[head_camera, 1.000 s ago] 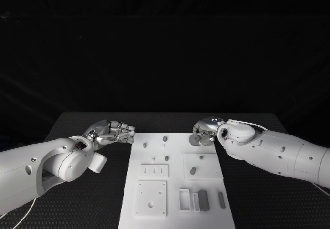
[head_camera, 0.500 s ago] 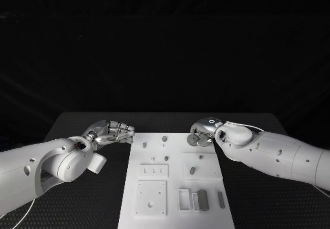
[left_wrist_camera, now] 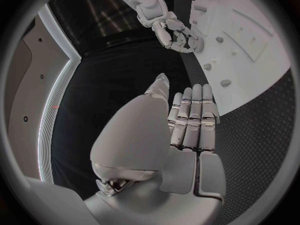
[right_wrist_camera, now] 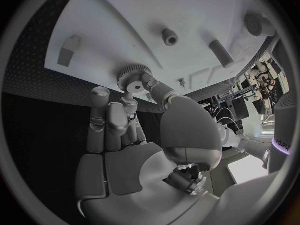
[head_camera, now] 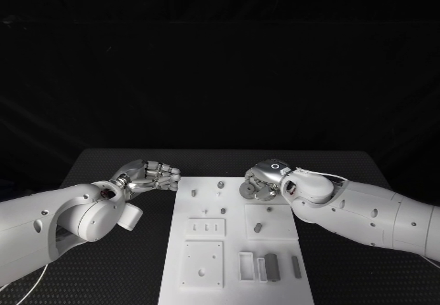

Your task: Assemble the parts on the task board

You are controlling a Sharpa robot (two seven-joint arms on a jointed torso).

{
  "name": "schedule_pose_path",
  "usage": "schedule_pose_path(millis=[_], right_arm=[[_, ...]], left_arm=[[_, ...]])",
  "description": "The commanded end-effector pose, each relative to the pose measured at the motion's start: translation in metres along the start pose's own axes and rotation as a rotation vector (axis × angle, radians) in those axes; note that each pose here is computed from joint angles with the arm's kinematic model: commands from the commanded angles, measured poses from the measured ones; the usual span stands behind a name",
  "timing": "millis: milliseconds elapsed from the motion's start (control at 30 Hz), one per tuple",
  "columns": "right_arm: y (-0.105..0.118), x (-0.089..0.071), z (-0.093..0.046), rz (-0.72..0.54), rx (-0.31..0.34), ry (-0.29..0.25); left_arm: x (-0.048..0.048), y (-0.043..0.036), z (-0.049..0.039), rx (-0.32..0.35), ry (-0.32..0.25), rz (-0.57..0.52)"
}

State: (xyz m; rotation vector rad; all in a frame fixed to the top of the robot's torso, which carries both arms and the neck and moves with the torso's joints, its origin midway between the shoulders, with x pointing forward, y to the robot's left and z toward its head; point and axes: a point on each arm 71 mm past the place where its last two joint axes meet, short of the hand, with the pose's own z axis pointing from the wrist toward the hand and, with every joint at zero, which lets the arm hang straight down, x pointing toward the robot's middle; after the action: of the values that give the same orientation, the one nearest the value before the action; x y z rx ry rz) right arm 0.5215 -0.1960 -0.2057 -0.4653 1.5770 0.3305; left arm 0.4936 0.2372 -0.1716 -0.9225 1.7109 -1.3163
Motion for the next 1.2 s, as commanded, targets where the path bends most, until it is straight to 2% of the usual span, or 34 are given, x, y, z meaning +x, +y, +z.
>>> schedule_pose_path(millis=[33, 100, 233, 467, 867, 1067, 1200], right_arm=[[0.010, -0.018, 0.001, -0.051, -0.010, -0.103], [0.018, -0.026, 0.001, -0.061, -0.026, -0.128], [0.033, -0.032, 0.003, -0.065, -0.055, -0.145], [0.058, -0.034, 0.012, -0.080, -0.104, -0.149], [0.085, -0.020, 0.030, -0.093, -0.145, -0.114], [0.089, -0.016, 0.037, -0.104, -0.143, -0.101], [0.091, -0.006, 0.040, -0.114, -0.137, -0.077]], left_arm=[[0.0012, -0.0019, -0.0005, 0.014, 0.010, 0.001], [0.0011, -0.0019, -0.0009, 0.014, 0.010, 0.001], [0.0015, -0.0020, -0.0008, 0.015, 0.010, 0.001], [0.0008, -0.0018, -0.0013, 0.013, 0.008, 0.001], [0.0024, -0.0023, 0.0003, 0.015, 0.013, 0.001], [0.0036, -0.0025, 0.0008, 0.016, 0.017, 0.001], [0.0038, -0.0026, 0.0011, 0.016, 0.016, 0.001]])
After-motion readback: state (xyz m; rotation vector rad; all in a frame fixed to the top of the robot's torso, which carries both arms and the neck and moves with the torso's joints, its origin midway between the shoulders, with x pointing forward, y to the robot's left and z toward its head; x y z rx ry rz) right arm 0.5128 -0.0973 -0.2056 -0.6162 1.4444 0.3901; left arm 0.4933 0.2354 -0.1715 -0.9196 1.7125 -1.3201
